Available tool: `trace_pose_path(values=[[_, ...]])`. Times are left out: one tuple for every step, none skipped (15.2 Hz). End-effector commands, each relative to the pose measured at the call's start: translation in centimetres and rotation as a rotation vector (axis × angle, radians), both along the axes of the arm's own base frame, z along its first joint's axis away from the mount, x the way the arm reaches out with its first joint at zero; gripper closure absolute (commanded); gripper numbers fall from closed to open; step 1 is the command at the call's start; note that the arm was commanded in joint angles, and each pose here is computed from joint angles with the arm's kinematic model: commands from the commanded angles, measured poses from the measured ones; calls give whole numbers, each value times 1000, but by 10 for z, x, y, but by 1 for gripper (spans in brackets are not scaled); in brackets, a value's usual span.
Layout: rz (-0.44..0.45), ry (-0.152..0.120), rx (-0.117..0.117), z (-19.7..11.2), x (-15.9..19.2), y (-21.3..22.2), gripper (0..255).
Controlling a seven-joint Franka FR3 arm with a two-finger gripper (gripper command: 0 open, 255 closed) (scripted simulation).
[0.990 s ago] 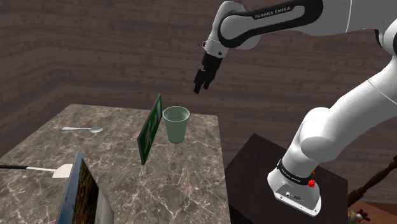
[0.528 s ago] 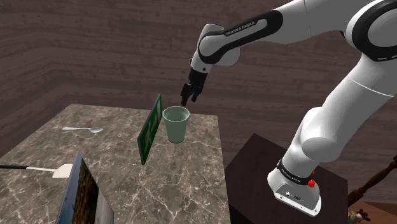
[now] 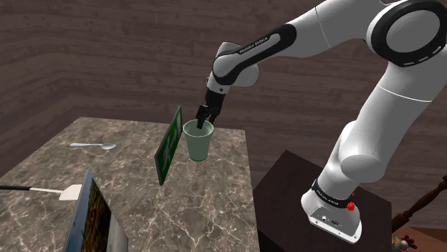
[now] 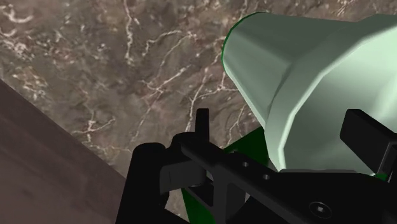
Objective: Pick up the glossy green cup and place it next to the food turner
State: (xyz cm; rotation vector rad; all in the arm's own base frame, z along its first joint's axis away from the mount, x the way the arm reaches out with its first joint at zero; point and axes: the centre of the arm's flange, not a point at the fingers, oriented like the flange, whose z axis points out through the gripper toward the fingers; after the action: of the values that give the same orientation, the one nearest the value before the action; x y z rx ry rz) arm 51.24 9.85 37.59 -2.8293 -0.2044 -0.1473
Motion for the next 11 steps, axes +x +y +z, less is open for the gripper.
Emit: trace_pose_path(values=[[0,0,0,-11,1,3,0],[0,0,0,-13,2,4,0],[0,0,0,-13,2,4,0],[0,0,0,-13,2,4,0],[0,0,0,-13,2,4,0],[0,0,0,-13,2,4,0],[0,0,0,-13,2,4,0],[0,0,0,-13,2,4,0],[0,0,0,-13,2,4,0],[0,0,0,-13,2,4,255],[0,0,0,-13,2,4,255]])
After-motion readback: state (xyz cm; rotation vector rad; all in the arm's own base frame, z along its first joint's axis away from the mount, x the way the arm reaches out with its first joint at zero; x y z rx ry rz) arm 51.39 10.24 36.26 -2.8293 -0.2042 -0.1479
